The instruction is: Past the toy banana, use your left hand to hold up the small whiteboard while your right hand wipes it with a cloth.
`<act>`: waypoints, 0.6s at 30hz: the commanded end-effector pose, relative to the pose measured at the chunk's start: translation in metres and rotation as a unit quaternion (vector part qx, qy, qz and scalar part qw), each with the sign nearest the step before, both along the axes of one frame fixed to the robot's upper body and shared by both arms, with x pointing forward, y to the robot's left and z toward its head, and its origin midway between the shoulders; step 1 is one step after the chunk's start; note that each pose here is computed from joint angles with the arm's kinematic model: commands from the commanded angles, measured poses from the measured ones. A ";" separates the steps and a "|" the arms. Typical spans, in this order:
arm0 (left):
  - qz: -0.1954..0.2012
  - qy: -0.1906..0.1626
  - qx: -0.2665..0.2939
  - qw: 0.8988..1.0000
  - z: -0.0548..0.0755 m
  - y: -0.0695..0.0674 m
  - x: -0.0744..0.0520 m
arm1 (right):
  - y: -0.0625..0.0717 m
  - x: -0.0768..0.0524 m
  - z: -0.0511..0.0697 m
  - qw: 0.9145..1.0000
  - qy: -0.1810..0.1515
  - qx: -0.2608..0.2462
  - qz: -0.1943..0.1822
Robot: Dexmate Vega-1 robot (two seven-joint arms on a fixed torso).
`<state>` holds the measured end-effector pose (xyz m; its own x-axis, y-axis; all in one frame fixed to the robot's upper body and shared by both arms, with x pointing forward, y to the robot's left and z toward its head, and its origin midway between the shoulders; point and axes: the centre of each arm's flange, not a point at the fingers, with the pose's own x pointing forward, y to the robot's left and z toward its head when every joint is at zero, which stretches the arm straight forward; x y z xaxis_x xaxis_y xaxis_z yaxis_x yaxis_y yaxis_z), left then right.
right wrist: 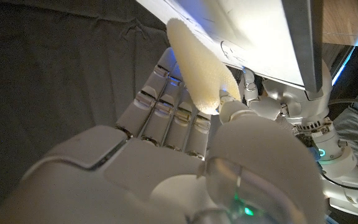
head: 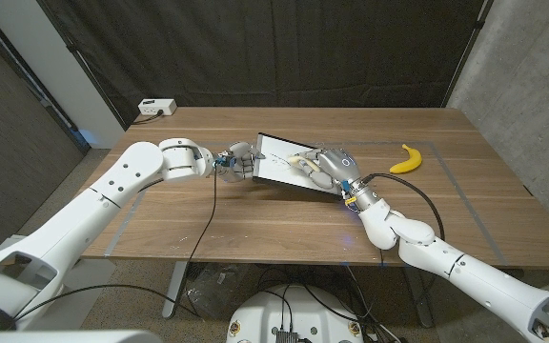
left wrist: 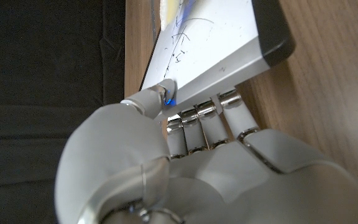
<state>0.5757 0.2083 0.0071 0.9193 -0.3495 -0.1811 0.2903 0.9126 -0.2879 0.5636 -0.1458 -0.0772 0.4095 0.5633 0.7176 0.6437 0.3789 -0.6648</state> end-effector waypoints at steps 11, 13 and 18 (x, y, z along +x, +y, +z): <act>-0.010 -0.004 -0.006 1.000 0.000 -0.005 0.001 | 0.003 0.021 -0.024 0.999 0.029 -0.023 -0.018; -0.011 -0.004 -0.007 1.000 0.000 -0.005 0.001 | 0.003 0.020 -0.027 0.999 0.032 -0.028 -0.018; -0.014 -0.005 -0.006 1.000 0.001 -0.005 0.001 | 0.003 0.022 -0.030 0.998 0.039 -0.035 -0.020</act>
